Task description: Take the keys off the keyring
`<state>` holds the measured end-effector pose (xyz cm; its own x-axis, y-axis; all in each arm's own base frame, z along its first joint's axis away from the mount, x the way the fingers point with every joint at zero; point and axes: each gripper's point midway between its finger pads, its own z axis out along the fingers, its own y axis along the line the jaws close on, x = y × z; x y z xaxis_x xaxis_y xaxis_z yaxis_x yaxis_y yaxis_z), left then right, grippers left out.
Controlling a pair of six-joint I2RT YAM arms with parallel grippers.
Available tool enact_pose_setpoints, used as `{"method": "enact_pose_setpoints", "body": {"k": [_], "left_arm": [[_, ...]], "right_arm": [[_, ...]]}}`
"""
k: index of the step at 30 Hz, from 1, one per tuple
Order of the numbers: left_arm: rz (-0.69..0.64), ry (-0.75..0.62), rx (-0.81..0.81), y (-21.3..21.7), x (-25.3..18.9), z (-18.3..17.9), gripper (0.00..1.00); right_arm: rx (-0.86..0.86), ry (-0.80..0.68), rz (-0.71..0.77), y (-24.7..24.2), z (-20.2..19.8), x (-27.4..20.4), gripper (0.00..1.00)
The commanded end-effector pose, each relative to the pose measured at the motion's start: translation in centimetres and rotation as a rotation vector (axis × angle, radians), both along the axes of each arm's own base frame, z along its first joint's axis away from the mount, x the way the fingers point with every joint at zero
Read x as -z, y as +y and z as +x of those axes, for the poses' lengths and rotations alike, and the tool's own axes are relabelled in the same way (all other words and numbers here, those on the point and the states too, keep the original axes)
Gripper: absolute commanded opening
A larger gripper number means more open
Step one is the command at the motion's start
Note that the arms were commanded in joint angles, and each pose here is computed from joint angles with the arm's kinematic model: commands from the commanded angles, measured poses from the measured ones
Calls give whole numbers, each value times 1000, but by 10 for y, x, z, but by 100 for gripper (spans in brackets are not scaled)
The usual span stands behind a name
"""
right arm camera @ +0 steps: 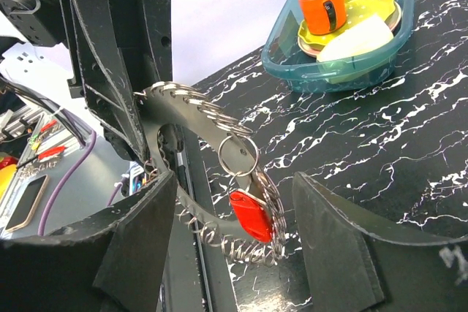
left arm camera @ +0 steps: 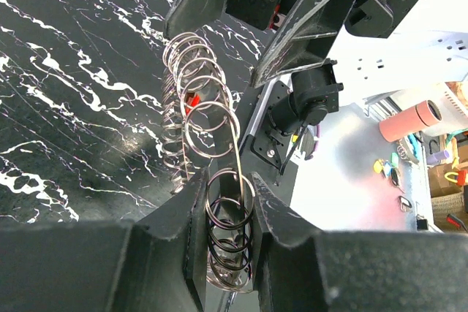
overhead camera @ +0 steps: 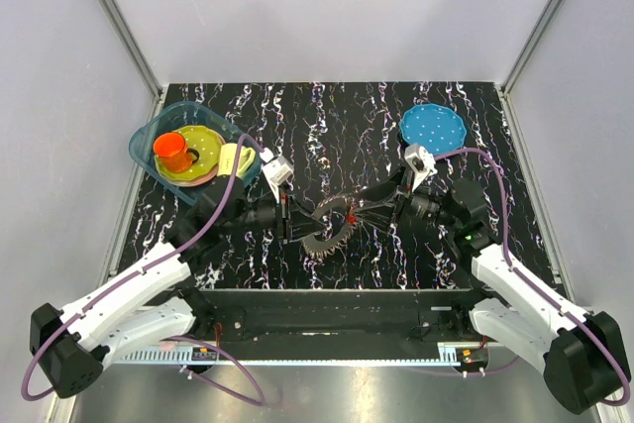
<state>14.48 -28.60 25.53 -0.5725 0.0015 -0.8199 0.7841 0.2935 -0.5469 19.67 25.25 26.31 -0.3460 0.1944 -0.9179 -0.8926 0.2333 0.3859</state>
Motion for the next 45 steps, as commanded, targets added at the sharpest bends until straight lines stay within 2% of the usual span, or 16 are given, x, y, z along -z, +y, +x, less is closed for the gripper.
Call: {"method": "enact_pose_setpoints", "body": {"k": [1, 12, 19, 26, 45], "left_arm": [[-87, -83, 23, -5, -43, 2, 0], [-80, -75, 13, -6, -43, 4, 0], [-90, -78, 14, -5, -48, 2, 0], [-70, -84, -5, -1, -47, 4, 0], [-125, -69, 21, -4, -61, -2, 0]], "right_arm": [[-25, -63, 9, 0, -7, -12, 69], [-60, -50, 6, -2, -21, -7, 56], [-66, -31, 1, -1, -20, -5, 56], [23, -46, -13, -10, -15, -18, 58], [-28, -19, 2, 0, -12, -13, 63]]}}
